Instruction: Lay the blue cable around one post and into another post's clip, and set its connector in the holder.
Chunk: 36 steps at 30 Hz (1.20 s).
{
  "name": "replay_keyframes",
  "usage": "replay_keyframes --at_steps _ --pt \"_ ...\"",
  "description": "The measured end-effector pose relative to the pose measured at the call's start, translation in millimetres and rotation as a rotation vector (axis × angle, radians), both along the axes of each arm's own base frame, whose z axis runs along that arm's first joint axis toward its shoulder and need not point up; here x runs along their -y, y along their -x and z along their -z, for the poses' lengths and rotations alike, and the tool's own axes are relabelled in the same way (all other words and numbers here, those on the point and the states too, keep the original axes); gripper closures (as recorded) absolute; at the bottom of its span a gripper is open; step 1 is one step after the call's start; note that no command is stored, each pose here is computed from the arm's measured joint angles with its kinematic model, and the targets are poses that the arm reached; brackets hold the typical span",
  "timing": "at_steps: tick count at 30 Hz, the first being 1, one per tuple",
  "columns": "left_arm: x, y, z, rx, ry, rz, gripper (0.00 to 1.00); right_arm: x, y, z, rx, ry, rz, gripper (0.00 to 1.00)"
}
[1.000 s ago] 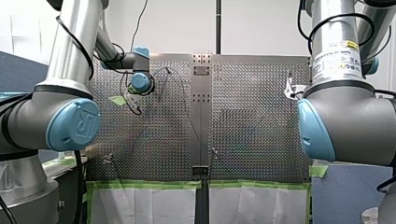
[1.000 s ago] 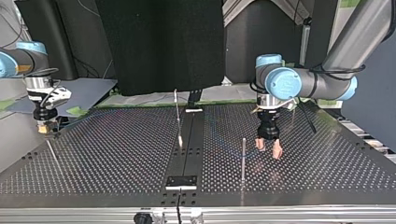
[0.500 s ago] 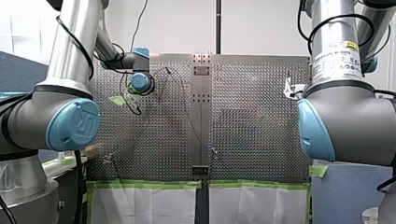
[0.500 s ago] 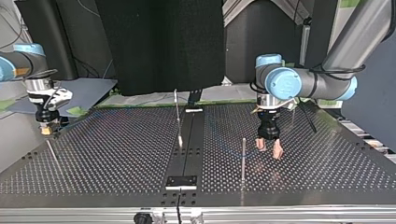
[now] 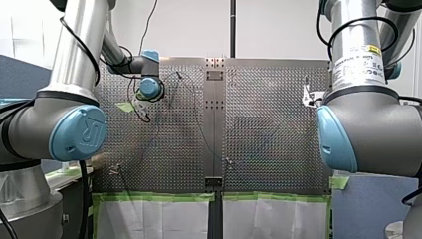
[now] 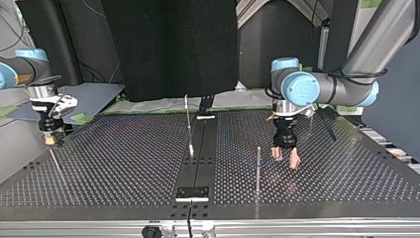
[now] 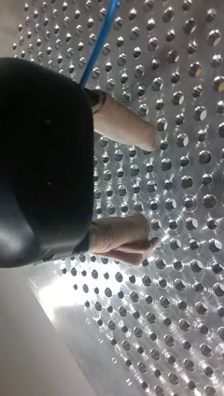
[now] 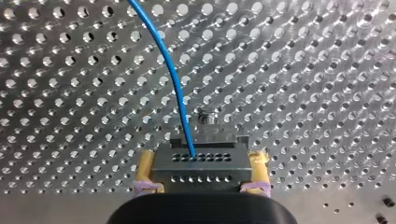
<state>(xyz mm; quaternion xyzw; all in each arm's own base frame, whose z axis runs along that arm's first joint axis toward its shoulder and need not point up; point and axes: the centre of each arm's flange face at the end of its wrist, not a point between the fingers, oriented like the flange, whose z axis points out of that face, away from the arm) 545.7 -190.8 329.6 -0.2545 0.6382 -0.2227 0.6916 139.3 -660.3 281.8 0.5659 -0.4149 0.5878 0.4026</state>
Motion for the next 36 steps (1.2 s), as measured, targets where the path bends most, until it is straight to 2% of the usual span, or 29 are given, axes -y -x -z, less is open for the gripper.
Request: replay_keyframes --at_steps 4,12,19,36 --pt "0.0 0.0 0.1 0.0 -0.001 0.0 0.0 2.3 0.2 -0.5 0.004 0.004 -0.001 0.35" --pt "-0.1 0.0 0.0 0.0 -0.001 -0.001 0.0 7.9 -2.8 7.8 0.002 -0.007 -0.005 0.35" --pt "-0.3 0.0 0.0 0.0 -0.002 -0.003 0.0 11.8 -3.2 2.8 0.004 0.004 -0.006 0.35" --pt "-0.3 -0.1 -0.2 0.0 -0.003 -0.003 0.0 14.4 -3.9 -2.3 0.006 0.009 -0.005 0.35"
